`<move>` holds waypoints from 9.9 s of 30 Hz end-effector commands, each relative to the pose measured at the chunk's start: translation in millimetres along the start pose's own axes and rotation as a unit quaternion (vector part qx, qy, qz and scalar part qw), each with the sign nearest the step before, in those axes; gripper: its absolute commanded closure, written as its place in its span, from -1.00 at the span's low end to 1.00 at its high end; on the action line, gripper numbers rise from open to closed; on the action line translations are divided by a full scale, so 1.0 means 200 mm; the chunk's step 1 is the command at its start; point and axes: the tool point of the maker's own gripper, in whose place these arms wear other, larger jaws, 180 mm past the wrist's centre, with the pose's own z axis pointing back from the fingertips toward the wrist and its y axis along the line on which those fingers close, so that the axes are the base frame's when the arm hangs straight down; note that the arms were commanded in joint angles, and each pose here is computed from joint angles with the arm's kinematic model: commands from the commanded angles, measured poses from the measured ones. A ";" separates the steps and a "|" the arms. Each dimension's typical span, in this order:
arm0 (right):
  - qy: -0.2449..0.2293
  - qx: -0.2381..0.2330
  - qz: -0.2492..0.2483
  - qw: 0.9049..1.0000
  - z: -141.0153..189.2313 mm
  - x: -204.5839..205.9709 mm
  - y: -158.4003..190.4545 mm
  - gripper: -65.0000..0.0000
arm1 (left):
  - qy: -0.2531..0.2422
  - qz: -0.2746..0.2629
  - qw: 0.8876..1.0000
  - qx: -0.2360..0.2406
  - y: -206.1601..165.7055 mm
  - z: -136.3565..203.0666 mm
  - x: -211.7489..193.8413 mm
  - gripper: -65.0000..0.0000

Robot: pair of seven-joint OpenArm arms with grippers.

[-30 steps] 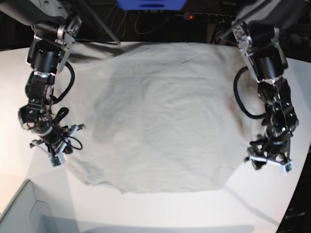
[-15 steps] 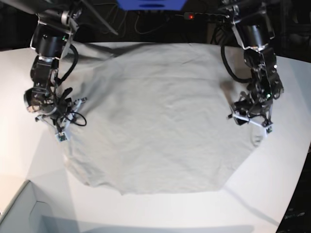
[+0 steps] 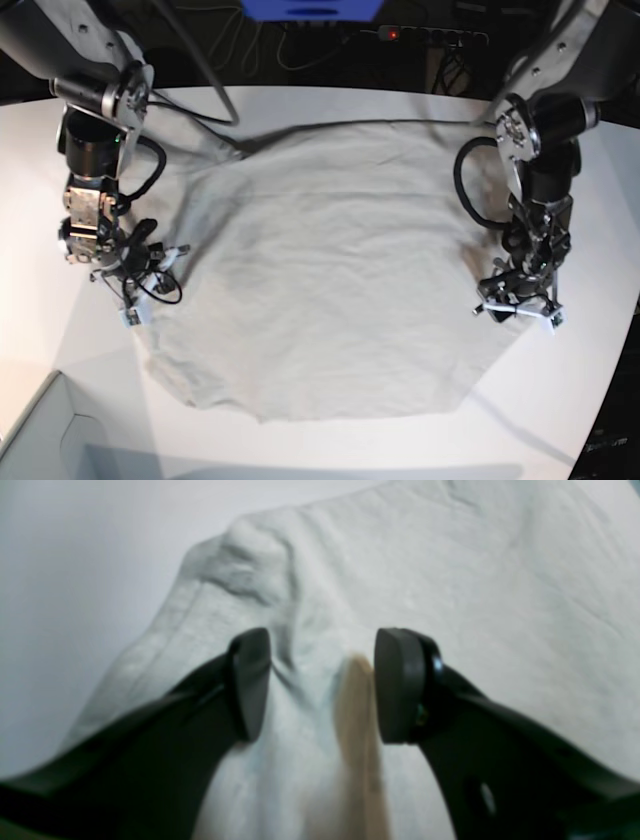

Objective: Layout the t-shirt on the table in an organized manner, then fold the t-shirt properly
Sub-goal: 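Grasp the shirt edge again with both grippers near the arm bases, then hold the shirt edge with both grippers and smooth it taut, then fold the held shirt edge forward over the shirt with both grippers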

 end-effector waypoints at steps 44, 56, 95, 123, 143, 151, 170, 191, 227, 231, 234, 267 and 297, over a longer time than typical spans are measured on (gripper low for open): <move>0.057 -0.204 0.072 0.975 1.09 -0.42 -0.01 1.00 | 0.079 -0.036 0.993 0.078 0.73 1.07 -0.32 -0.35; 0.098 -0.190 0.066 0.975 1.16 -0.60 0.05 1.00 | 0.120 -0.022 0.992 0.042 0.71 0.96 -0.47 -0.34; 0.110 -0.118 -0.063 0.985 0.91 -0.85 0.16 -0.17 | 0.122 -0.024 0.991 0.045 0.73 0.96 -0.47 1.00; 0.068 -0.134 -0.069 0.986 0.92 -0.71 0.11 1.00 | 0.115 -0.032 0.992 0.046 0.74 0.96 -0.42 1.00; 0.117 -0.176 -0.063 0.975 1.13 -0.78 0.08 0.77 | 0.090 -0.031 0.994 0.056 0.77 0.99 -0.34 1.00; 0.137 -0.131 -0.071 0.979 1.02 -0.85 0.19 0.07 | 0.089 -0.031 0.994 0.053 0.76 0.99 -0.34 1.00; 0.155 -0.090 -0.086 0.980 0.91 -0.92 0.31 -0.13 | 0.090 -0.031 0.994 0.054 0.76 0.99 -0.34 1.00; 0.092 -0.106 -0.042 0.989 1.10 -0.69 0.31 1.00 | 0.084 -0.034 0.994 0.052 0.76 0.99 -0.30 1.00; -0.058 -0.110 -0.042 0.991 0.76 -0.02 0.15 1.00 | -0.073 -0.047 0.996 -0.018 0.36 0.86 0.34 1.00; -0.052 -0.102 -0.047 0.992 0.65 0.02 0.14 1.00 | -0.066 -0.035 0.997 -0.016 0.39 0.79 0.36 1.00; -0.059 -0.092 -0.053 0.993 0.60 0.07 0.14 1.00 | -0.060 -0.024 0.998 -0.016 0.40 0.74 0.36 1.00; -0.086 -0.076 -0.044 0.992 0.40 0.44 0.10 1.00 | -0.036 -0.025 0.998 -0.042 0.30 0.51 0.49 1.00; -0.053 -0.062 -0.025 0.996 0.34 0.37 0.09 0.38 | -0.038 0.002 0.998 -0.047 0.27 0.42 0.60 0.40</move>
